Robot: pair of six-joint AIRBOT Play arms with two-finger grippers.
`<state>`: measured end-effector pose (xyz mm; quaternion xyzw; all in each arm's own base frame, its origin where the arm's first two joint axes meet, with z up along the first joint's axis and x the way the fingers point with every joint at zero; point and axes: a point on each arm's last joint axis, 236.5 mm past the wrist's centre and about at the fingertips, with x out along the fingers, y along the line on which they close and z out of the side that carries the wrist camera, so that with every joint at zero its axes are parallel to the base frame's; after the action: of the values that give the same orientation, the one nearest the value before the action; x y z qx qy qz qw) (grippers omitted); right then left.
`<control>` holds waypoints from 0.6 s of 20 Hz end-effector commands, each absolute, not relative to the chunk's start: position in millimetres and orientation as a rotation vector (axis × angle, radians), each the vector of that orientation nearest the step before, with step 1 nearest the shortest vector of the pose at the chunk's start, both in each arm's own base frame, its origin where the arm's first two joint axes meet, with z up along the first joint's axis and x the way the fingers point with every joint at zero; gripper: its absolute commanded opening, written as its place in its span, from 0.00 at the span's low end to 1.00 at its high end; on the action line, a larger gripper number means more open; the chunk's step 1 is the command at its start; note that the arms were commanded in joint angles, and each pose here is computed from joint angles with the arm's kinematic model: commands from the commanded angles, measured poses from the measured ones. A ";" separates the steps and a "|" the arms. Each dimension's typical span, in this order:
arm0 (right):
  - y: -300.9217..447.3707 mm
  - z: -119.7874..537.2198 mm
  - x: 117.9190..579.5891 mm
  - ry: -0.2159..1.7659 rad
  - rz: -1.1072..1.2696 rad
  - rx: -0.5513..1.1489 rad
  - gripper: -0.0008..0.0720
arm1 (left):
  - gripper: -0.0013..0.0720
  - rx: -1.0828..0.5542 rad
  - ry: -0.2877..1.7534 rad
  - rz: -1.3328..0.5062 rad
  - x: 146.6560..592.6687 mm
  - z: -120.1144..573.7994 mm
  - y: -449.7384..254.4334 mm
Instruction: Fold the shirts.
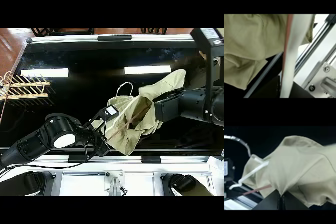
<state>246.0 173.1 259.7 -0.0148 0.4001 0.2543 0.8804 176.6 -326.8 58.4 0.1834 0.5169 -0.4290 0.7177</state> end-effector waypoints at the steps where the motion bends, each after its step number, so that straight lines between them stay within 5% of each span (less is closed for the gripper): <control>1: 188.9 265.8 230.2 0.846 0.610 0.025 0.08 | 0.07 0.318 1.092 -0.965 185.9 68.5 -342.3; 10: 211.0 250.7 229.3 0.930 0.669 0.056 0.10 | 0.07 0.287 1.059 -0.982 188.5 74.1 -350.6; 11: 210.3 250.6 229.7 0.930 0.666 0.055 0.28 | 0.07 0.293 1.068 -0.981 187.1 73.0 -349.0; 12: 207.9 249.8 230.4 0.931 0.656 0.050 0.67 | 0.07 0.313 1.083 -0.978 185.1 70.5 -344.8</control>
<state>228.9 209.2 252.6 0.0263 0.4367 0.3150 0.8423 187.3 -349.1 72.7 0.1312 0.4881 -0.4450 0.7393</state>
